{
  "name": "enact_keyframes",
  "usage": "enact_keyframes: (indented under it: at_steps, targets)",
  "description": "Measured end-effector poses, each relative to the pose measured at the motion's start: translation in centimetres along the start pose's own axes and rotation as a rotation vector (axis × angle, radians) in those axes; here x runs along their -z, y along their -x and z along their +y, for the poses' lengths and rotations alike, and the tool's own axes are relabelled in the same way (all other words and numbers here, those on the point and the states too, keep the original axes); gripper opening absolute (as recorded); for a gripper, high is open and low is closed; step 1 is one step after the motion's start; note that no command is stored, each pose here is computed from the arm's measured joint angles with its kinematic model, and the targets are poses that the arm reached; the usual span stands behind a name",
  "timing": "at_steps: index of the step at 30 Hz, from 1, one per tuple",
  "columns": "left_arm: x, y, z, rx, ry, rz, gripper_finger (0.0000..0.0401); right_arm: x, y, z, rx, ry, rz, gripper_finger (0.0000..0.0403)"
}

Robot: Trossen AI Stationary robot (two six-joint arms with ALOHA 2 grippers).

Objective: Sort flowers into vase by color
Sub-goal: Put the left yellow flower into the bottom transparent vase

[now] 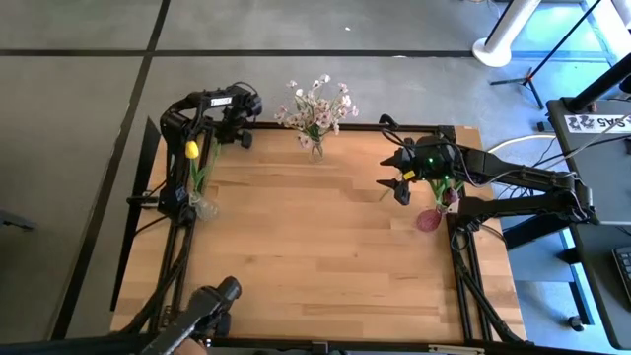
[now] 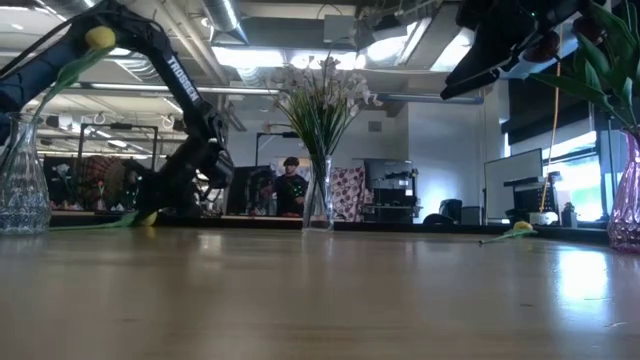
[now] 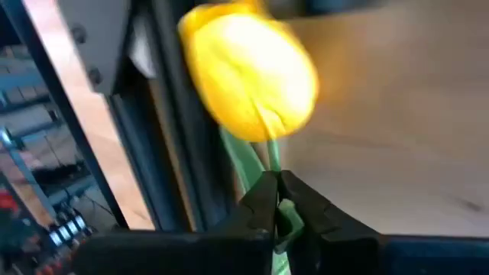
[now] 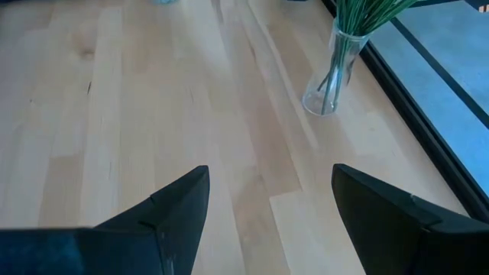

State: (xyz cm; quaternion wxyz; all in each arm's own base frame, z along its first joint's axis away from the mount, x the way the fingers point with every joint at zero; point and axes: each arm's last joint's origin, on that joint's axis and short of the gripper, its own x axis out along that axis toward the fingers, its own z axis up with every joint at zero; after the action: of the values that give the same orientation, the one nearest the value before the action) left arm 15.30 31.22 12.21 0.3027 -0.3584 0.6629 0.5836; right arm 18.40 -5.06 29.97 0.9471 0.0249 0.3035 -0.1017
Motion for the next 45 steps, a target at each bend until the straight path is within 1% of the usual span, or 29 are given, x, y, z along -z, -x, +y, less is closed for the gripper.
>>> enact_keyframes:
  at_steps: [4,8,12,15,18,22,25,27,29,32,35,39,41,43,45]
  targets:
    - [1.3,1.6,-1.5,0.002,-0.107,-0.062,0.0003,0.1,0.0,0.0,0.000,0.000,0.009,0.0276]
    - [3.7,4.7,-3.1,0.023,-0.214,-0.173,0.0002,0.1,0.0,0.0,-0.001,0.006,0.012,0.0276]
    - [7.4,8.9,-3.3,0.066,-0.280,-0.330,0.0001,0.1,0.0,0.0,-0.001,0.018,0.011,0.0276]
    - [11.2,12.7,-1.9,0.119,-0.289,-0.491,0.0001,0.1,0.0,0.0,-0.001,0.033,0.010,0.0276]
    - [15.7,16.3,0.8,0.216,-0.286,-0.671,0.0001,0.1,0.0,0.0,0.000,0.032,0.011,0.0276]
    - [21.9,19.5,6.0,0.397,-0.229,-0.910,0.0000,0.1,0.0,0.0,0.016,0.006,0.007,0.0276]
    - [26.1,20.4,10.6,0.541,-0.179,-1.089,0.0000,0.0,0.0,-0.1,0.039,-0.020,0.000,0.0276]
    - [28.4,20.5,13.7,0.665,-0.149,-1.188,0.0000,-0.1,0.0,-0.1,0.045,-0.036,-0.011,0.0276]
    - [30.3,20.3,16.6,0.796,-0.153,-1.266,0.0000,-0.2,0.0,-0.1,0.046,-0.053,-0.020,0.0276]
    - [32.3,19.6,19.9,0.963,-0.218,-1.358,0.0000,-0.2,0.0,-0.1,0.045,-0.083,-0.024,0.0276]
    - [33.5,18.7,22.3,1.095,-0.369,-1.417,0.0000,-0.2,0.0,-0.2,0.058,-0.119,-0.025,0.0276]
    - [34.3,17.4,25.1,1.279,-0.567,-1.445,0.0000,-0.2,0.0,-0.3,0.089,-0.175,-0.028,0.0276]
    - [34.4,16.5,26.4,1.353,-0.662,-1.447,0.0000,-0.2,0.0,-0.3,0.089,-0.203,-0.029,0.0276]
    - [34.5,15.4,27.4,1.403,-0.753,-1.427,0.0000,-0.2,0.0,-0.3,0.089,-0.234,-0.032,0.0276]
    - [34.4,14.4,28.1,1.411,-0.789,-1.413,0.0000,-0.4,0.0,-0.3,0.087,-0.262,-0.047,0.0276]
